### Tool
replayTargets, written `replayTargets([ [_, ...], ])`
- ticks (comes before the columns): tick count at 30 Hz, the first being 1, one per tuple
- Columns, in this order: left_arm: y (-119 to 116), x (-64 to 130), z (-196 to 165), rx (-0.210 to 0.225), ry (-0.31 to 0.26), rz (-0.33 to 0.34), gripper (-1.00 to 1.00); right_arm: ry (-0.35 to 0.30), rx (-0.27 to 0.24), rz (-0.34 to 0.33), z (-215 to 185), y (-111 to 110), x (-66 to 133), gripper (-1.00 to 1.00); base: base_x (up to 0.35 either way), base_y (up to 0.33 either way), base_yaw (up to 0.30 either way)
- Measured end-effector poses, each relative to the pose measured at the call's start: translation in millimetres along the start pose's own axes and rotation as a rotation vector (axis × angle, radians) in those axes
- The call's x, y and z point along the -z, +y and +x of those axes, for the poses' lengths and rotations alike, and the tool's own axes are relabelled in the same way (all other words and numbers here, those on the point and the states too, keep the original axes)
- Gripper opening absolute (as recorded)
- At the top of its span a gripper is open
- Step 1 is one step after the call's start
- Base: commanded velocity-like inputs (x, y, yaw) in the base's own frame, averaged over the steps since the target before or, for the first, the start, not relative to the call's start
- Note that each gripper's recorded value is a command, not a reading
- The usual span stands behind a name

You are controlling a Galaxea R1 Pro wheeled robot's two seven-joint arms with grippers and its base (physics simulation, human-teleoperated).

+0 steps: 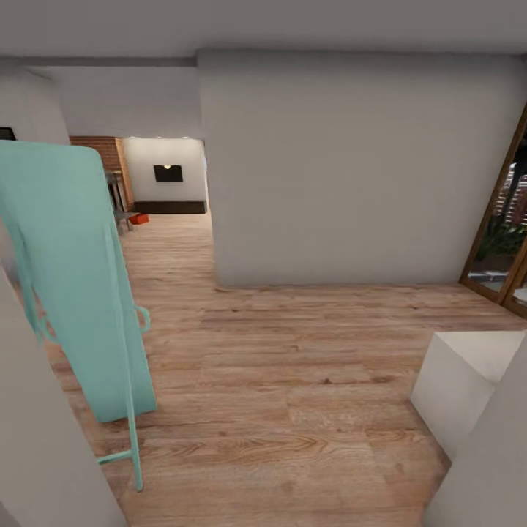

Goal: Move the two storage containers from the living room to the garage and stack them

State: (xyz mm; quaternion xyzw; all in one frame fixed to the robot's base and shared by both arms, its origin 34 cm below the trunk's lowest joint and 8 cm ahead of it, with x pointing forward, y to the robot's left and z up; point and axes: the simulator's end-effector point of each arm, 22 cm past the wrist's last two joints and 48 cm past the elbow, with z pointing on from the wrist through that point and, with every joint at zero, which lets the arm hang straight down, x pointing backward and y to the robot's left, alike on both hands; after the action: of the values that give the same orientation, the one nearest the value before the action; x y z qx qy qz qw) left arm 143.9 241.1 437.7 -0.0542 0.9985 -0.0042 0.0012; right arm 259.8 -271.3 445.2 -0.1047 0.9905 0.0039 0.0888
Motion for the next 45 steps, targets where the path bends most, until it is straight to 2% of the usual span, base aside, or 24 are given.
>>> replayTargets([
  [20, 0.4, 0.0, 0.0, 0.000, 0.001, -0.001, 1.00, -0.002, 0.005, 0.010, -0.7, -2.2, 0.0, 1.00, 0.322, 0.000, 0.000],
  [24, 0.7, 0.0, -0.1, 0.000, 0.001, -0.001, 1.00, 0.001, 0.034, 0.002, -0.4, 1.6, -0.1, 1.00, 0.322, 0.000, 0.000],
  [45, 0.8, 0.0, -0.1, 0.000, 0.001, -0.001, 1.00, -0.009, 0.037, -0.009, -3.7, 10.7, -0.5, 1.00, 0.322, 0.000, 0.000],
])
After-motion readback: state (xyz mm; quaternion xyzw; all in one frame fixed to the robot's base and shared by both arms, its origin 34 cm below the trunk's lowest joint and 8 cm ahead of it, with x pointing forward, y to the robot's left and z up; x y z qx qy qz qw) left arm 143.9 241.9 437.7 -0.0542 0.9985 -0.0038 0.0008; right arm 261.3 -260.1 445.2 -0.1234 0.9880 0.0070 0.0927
